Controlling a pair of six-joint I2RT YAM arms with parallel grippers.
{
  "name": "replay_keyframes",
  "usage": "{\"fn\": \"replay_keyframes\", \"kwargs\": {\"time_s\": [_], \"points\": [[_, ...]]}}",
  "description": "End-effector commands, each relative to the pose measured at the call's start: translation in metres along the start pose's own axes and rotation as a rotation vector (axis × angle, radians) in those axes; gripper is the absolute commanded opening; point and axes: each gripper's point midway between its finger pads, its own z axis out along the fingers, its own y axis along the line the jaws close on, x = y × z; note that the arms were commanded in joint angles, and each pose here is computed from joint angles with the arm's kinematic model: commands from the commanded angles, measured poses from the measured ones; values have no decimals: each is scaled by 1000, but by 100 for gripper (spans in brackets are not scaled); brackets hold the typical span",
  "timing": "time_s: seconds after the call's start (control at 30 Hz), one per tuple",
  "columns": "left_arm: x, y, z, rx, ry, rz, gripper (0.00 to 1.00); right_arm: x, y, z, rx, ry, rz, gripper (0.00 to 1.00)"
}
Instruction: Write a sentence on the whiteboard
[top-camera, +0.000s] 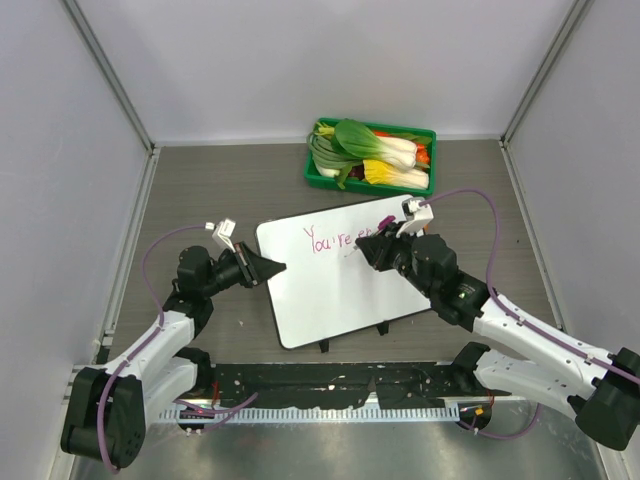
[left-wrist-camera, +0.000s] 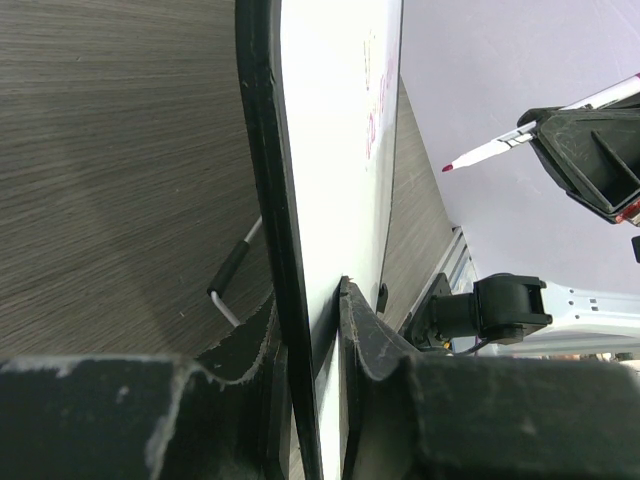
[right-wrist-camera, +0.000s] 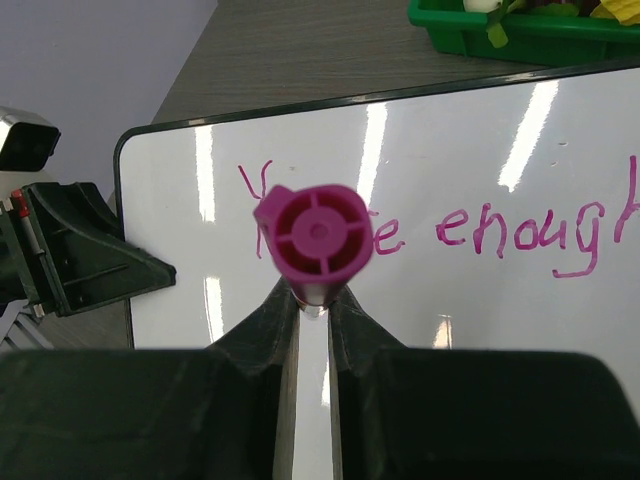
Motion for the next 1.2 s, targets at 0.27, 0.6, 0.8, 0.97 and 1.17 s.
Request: {"fn": "replay_keyframes", "kwargs": {"time_s": [0.27, 0.6, 0.8, 0.97, 1.17], "points": [[8, 48, -2, -182, 4, 124, 0, -20, 30, -2, -112, -75, 10, 1], [7, 48, -2, -186, 3, 125, 0, 2, 52, 8, -166, -50, 3, 1], [7, 48, -2, -184, 3, 126, 0, 21, 51, 13, -172, -25, 30, 1], [8, 48, -2, -184, 4, 126, 0, 29, 50, 16, -172, -17, 45, 1], [7, 48, -2, -186, 1, 124, 0, 36, 46, 21, -153, -5, 44, 1]]}}
